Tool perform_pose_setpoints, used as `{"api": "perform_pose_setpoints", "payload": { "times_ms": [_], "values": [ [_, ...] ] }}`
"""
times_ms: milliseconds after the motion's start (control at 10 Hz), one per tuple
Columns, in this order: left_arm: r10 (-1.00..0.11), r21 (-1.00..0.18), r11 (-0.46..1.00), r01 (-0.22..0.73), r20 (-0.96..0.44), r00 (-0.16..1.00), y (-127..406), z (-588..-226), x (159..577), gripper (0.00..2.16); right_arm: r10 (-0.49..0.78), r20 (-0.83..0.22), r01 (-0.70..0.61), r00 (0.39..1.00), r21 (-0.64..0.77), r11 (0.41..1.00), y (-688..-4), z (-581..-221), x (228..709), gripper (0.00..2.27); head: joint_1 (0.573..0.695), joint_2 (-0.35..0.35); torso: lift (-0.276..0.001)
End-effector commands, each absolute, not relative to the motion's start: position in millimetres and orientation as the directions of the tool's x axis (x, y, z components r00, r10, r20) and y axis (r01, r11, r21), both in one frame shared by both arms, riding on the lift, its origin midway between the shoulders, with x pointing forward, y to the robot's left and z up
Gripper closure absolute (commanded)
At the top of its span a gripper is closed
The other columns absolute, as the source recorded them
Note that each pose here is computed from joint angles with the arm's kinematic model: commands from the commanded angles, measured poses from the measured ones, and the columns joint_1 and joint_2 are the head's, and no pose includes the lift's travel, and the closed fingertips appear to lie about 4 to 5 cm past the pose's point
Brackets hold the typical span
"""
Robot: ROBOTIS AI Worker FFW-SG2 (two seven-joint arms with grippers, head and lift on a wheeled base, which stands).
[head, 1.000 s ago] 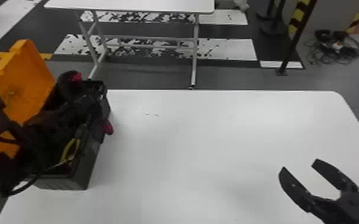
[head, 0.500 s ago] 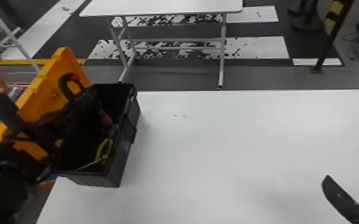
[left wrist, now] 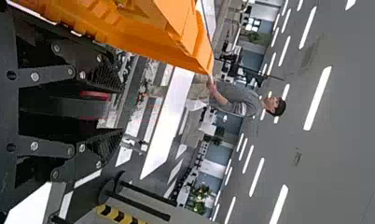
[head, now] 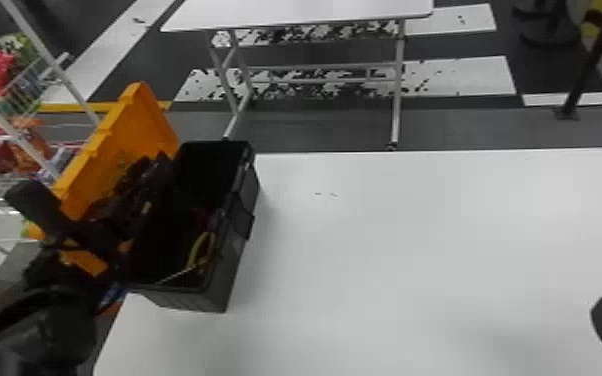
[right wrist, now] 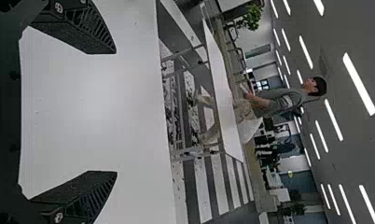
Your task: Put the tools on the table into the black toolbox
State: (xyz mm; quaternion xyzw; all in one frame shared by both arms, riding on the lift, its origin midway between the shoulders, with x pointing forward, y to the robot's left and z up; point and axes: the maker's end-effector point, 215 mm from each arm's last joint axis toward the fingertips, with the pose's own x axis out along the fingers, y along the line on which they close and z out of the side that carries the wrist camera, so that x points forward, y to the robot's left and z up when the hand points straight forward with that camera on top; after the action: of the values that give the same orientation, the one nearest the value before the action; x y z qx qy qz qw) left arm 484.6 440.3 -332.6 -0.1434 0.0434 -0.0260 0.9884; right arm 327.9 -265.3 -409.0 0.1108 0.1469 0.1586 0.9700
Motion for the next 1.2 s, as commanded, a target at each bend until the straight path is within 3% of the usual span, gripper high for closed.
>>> {"api": "perform_pose_setpoints", "payload": {
  "times_ms": [0,300,500,900,1100],
  "values": [
    [-0.061,-0.25,0.967,0.046,-0.053,0.997,437.9,-324.5,468.7,0.0,0.335,-0.245,-0.266,0.91,0.275,0.924,-269.5,-408.9,325.2,0.1,0.695,0.239,-0.075],
    [-0.084,-0.245,0.967,0.068,-0.054,0.995,399.2,-331.5,426.2,0.04,0.31,-0.184,-0.257,0.933,0.264,0.93,-285.6,-391.2,319.1,0.1,0.695,0.217,-0.075],
    [-0.038,-0.237,0.971,0.023,-0.059,0.998,388.8,-344.8,405.4,0.04,0.301,-0.14,-0.261,0.943,0.246,0.933,-287.8,-379.2,313.9,0.1,0.695,0.182,-0.075],
    [0.021,-0.066,0.998,-0.013,0.126,0.992,345.2,-330.2,367.1,0.04,0.308,-0.065,-0.284,0.949,0.241,0.928,-276.8,-370.3,309.2,0.1,0.695,0.141,-0.075],
    [0.013,-0.053,0.999,-0.004,0.164,0.986,311.8,-336.7,348.0,0.04,0.317,-0.062,-0.295,0.946,0.24,0.925,-265.8,-374.1,309.1,0.1,0.695,0.122,-0.075]
  ]
}}
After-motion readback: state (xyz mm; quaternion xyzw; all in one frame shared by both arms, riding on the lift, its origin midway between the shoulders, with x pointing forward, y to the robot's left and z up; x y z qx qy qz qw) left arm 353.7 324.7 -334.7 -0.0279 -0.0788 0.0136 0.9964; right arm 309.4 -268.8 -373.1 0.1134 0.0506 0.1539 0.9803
